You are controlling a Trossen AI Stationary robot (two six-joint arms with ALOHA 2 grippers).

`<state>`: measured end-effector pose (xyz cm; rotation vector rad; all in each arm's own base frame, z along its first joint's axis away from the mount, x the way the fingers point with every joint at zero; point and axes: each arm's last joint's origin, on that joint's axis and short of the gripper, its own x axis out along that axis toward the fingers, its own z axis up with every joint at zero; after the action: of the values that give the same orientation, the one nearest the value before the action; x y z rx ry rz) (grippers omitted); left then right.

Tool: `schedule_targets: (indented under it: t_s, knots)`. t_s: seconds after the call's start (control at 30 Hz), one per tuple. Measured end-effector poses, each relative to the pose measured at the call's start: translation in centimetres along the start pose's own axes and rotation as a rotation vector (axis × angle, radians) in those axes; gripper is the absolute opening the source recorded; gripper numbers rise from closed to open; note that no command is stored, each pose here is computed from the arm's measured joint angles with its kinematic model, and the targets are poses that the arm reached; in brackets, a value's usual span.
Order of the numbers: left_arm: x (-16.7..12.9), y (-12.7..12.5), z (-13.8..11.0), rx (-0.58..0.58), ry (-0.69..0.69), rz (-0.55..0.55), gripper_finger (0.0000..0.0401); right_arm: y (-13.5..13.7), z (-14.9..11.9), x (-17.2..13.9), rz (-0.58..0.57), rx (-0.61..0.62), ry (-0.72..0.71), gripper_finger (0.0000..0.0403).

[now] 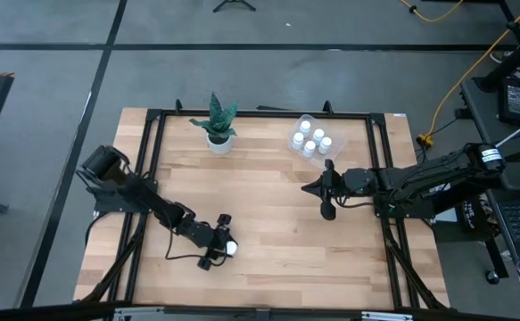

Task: Pick and place pill bottles into a basket
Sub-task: Put the white pill bottle into the transparent bin

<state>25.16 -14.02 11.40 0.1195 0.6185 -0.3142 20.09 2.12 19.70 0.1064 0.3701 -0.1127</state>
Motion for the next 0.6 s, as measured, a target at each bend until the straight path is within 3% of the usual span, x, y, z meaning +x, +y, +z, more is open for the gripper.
schedule_targets:
  t_s: [0.3,0.6]
  knots:
    - [-2.0,2.5,1.9,-0.037,-0.033,0.038,0.0175,0.0,0.2,0.0,0.003,0.003,-0.016,0.0007]
    - [-1.9,5.2,3.2,-0.087,-0.038,0.075,0.0175,0.0,0.1,0.0,0.002,-0.048,-0.013,0.0007]
